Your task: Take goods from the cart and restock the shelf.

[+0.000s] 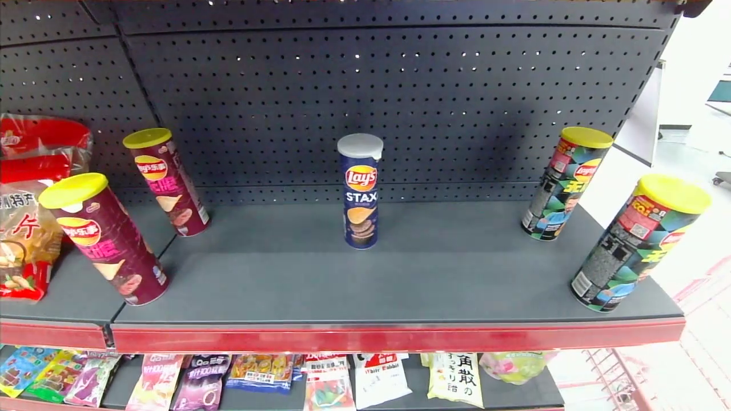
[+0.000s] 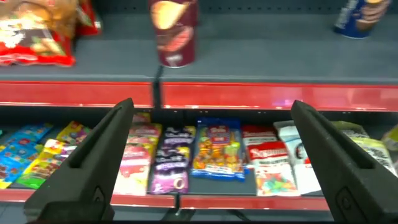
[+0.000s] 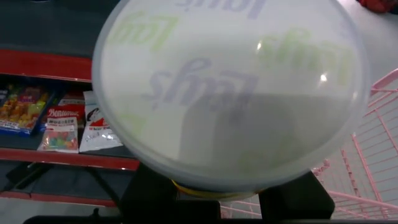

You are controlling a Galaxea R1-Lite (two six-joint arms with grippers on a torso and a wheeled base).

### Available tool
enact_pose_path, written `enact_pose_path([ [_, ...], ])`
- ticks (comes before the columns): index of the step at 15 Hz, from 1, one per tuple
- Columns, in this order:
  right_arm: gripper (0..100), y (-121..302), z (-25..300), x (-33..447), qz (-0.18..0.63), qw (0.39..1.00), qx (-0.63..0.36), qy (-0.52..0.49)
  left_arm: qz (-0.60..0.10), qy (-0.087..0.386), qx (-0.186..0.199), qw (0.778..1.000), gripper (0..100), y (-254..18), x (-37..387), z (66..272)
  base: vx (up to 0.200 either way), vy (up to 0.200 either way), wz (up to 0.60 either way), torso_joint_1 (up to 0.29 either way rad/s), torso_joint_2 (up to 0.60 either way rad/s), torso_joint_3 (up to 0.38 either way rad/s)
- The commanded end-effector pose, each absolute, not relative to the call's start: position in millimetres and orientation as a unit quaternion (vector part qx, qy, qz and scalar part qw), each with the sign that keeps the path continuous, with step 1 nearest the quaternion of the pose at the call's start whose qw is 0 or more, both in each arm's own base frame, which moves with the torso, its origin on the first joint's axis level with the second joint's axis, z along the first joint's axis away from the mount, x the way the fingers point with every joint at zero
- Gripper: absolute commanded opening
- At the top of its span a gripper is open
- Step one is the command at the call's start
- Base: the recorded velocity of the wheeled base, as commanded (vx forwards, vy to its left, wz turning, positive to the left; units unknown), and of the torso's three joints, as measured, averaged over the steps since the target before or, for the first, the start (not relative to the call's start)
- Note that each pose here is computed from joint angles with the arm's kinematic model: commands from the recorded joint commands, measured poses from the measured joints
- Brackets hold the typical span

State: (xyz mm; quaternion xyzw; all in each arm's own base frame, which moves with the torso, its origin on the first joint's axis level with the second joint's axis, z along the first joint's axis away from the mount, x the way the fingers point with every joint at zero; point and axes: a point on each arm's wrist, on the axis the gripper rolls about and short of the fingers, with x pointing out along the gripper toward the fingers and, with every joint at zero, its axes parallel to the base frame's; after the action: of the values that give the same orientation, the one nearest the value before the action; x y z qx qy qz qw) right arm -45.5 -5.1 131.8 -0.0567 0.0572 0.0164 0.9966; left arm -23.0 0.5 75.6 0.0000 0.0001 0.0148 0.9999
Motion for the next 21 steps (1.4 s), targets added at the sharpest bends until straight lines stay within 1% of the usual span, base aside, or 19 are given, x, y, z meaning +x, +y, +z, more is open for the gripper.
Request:
enact_pose_path([
  [1,0,-5,128,-43,0.018,0.996,-0.057,0.062,0.015,0.001,0.0,1.0,100,0,-23,76,0.0,0.0,0.0,0.0,0.0,0.0],
  [5,0,-2,123,-41,0.081,0.993,-0.051,0.069,0.015,0.001,0.0,1.0,100,0,-23,76,0.0,0.0,0.0,0.0,0.0,0.0],
  [6,0,-1,120,-40,0.108,0.99,-0.046,0.072,0.015,0.001,0.001,1.0,100,0,-23,76,0.0,0.0,0.0,0.0,0.0,0.0],
  [8,0,0,118,-39,0.128,0.988,-0.038,0.076,0.013,0.009,0.004,1.0,100,0,-22,76,0.0,0.0,0.0,0.0,0.0,0.0],
  [9,0,1,115,-39,0.135,0.987,-0.038,0.08,-0.001,0.01,0.025,1.0,100,0,-22,76,0.0,0.0,0.0,0.0,0.0,0.0],
  [10,0,1,113,-38,0.144,0.985,-0.038,0.083,-0.053,-0.003,0.021,0.998,100,-2,-23,95,0.0,0.0,0.0,0.0,0.0,0.0],
  [11,0,1,112,-38,0.145,0.985,-0.039,0.086,-0.069,0.009,-0.001,0.998,100,-3,-17,126,0.0,0.0,0.0,0.0,0.0,0.0],
  [12,0,2,106,-36,0.147,0.984,-0.041,0.096,-0.099,0.022,-0.052,0.994,100,-4,11,202,0.0,0.0,0.0,0.0,0.0,0.0],
  [13,0,2,104,-35,0.147,0.983,-0.045,0.099,-0.131,0.028,-0.048,0.99,100,-6,26,223,0.0,0.0,0.0,0.0,0.0,0.0],
  [14,0,2,99,-34,0.148,0.982,-0.047,0.107,-0.194,0.045,-0.013,0.98,100,-11,50,240,0.0,0.0,0.0,0.0,0.0,0.0],
  [15,0,2,97,-33,0.148,0.981,-0.047,0.112,-0.225,0.055,0.006,0.973,100,-13,59,239,0.0,0.0,0.0,0.0,0.0,0.0],
  [16,0,2,94,-33,0.149,0.981,-0.048,0.117,-0.3,0.094,0.025,0.949,100,-21,78,227,0.0,0.0,0.0,0.0,0.0,0.0],
  [18,0,2,94,-33,0.148,0.981,-0.052,0.116,-0.362,0.121,0.02,0.924,100,-29,109,222,0.0,0.0,0.0,0.0,0.0,0.0],
  [19,0,2,94,-33,0.147,0.981,-0.055,0.116,-0.392,0.136,0.013,0.91,100,-35,132,217,0.0,0.0,0.0,0.0,0.0,0.0],
  [20,0,2,94,-33,0.147,0.981,-0.057,0.116,-0.411,0.139,0.012,0.901,100,-40,144,215,0.0,0.0,0.0,0.0,0.0,0.0],
  [21,0,2,94,-33,0.148,0.98,-0.059,0.116,-0.453,0.134,0.03,0.881,100,-63,180,205,0.0,0.0,0.0,0.0,0.0,0.0],
])
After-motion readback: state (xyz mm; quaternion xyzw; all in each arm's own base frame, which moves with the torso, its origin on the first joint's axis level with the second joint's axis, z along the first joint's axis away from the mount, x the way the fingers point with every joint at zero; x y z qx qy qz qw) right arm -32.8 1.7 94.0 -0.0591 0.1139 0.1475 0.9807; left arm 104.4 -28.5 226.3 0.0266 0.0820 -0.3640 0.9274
